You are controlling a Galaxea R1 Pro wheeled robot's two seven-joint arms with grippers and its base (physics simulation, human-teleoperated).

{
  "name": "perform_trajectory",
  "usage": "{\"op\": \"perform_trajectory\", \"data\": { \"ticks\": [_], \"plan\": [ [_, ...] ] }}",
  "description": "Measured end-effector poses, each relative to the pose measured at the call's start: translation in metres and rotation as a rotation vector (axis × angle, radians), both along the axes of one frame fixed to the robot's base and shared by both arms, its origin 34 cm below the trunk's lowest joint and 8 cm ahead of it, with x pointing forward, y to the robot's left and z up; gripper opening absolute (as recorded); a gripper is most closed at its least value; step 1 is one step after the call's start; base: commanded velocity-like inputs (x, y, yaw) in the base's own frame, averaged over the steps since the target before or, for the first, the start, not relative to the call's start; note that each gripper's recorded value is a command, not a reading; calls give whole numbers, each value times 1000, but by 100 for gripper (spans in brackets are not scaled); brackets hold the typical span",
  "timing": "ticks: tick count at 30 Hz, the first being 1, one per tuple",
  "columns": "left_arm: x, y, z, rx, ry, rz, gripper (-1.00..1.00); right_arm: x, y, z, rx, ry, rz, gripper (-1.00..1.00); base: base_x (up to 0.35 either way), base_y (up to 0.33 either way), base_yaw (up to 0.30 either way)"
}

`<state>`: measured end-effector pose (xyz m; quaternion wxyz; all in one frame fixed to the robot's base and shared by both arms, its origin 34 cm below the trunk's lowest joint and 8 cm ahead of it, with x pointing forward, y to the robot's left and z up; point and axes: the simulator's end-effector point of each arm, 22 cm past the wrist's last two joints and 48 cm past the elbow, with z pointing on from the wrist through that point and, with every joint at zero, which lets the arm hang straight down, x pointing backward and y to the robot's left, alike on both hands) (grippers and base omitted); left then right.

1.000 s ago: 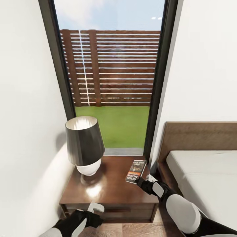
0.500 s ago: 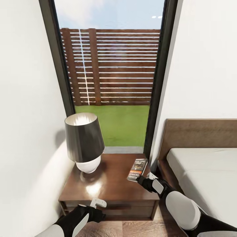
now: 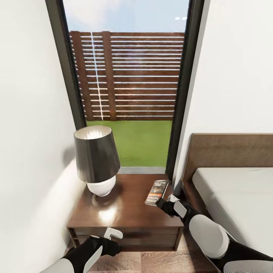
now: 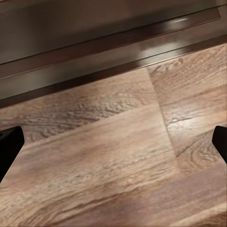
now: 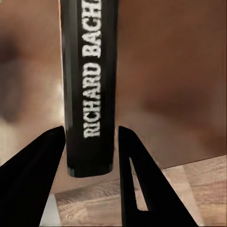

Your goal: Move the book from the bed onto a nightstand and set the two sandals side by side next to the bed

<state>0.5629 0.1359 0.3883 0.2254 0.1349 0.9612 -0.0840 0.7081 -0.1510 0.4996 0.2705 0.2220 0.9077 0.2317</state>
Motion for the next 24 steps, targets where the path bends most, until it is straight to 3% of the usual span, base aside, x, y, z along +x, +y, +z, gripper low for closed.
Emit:
{"op": "perform_trajectory", "data": {
  "ticks": [7,24],
  "plan": [
    [-3,0,-15,0,-1,1,100,-3,21,-5,24,34,50,-100,0,0,0],
    [-11,1,-52,2,-1,1,100,-12,15,-43,-8,59,48,-100,0,0,0]
  ]
}}
